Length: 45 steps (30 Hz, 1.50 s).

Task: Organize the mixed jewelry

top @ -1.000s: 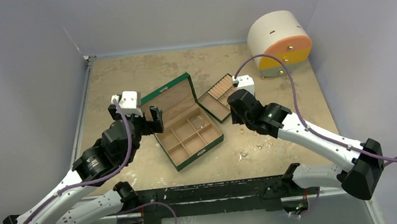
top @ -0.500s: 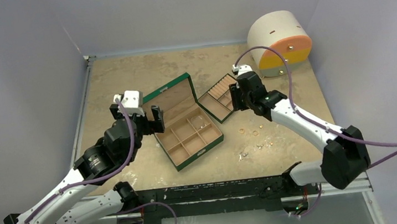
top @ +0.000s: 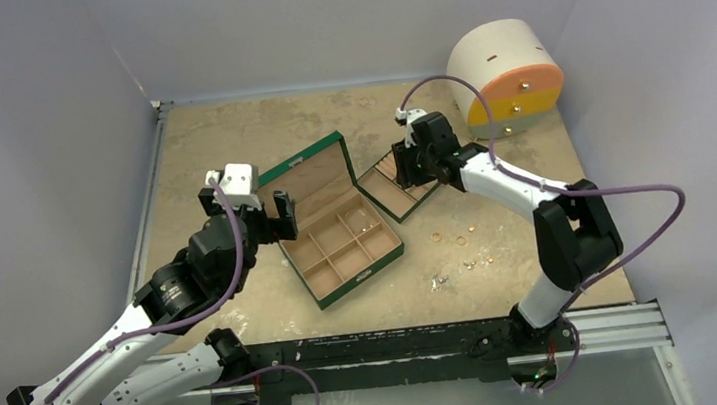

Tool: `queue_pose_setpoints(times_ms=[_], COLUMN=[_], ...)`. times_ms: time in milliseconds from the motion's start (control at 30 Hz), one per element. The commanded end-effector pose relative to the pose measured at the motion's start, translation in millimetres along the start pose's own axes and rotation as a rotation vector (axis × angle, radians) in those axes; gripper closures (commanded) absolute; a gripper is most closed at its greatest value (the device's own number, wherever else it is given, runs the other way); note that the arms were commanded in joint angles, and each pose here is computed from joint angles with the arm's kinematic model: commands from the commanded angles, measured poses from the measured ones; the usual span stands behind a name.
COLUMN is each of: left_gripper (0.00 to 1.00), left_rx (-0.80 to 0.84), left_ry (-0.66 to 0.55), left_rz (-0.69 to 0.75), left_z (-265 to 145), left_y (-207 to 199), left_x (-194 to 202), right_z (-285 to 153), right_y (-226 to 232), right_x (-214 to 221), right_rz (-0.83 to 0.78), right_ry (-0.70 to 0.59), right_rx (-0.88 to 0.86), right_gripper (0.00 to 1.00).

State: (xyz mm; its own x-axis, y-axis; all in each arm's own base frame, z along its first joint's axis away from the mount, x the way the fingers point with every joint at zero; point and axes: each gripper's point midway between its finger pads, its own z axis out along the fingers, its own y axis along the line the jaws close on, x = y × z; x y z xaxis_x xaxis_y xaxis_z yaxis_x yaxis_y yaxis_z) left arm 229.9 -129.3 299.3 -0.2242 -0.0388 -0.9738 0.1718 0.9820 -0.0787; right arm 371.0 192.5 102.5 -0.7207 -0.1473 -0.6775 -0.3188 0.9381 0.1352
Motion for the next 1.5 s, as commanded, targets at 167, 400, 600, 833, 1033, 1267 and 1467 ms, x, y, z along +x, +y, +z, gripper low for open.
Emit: queue_pose_setpoints(times_ms=[167, 400, 600, 833, 1033, 1267, 1467], left_gripper=[0.08, 0.08, 0.08, 0.08, 0.08, 0.08, 0.08], left_rx=[-0.013, -0.013, -0.012, -0.013, -0.013, -0.012, -0.012], left_ry=[-0.028, -0.024, -0.025, -0.019, -0.019, -0.016, -0.014], left_rz=[-0.006, -0.002, -0.003, 0.003, 0.004, 0.006, 0.008], left_z=[-0.4, 0.4, 0.3, 1.3, 1.2, 1.9, 2.2], left_y=[2.6, 2.1, 1.9, 1.5, 1.4, 0.6, 0.5], left_x=[-6.2, -5.2, -5.4, -4.0, -3.8, -3.5, -2.9], right_z=[27.1, 43.8, 58.5, 66.5, 72.1, 76.0, 77.0], right_y=[10.9, 13.3, 5.0, -0.1, -3.6, -5.4, -7.6], right_x=[-21.8, -14.2, -6.3, -6.2, -2.0, 3.7, 6.4], right_rz=[-0.043, -0.042, -0.042, -0.049, -0.055, -0.068, -0.078], right_ry=[-0.019, 0.020, 0.058, 0.064, 0.076, 0.095, 0.100], right_rx=[-0.072, -0.090, -0.051, -0.028, -0.012, -0.011, 0.000], right_gripper=[0.54, 0.55, 0.56, 0.60, 0.65, 0.73, 0.84])
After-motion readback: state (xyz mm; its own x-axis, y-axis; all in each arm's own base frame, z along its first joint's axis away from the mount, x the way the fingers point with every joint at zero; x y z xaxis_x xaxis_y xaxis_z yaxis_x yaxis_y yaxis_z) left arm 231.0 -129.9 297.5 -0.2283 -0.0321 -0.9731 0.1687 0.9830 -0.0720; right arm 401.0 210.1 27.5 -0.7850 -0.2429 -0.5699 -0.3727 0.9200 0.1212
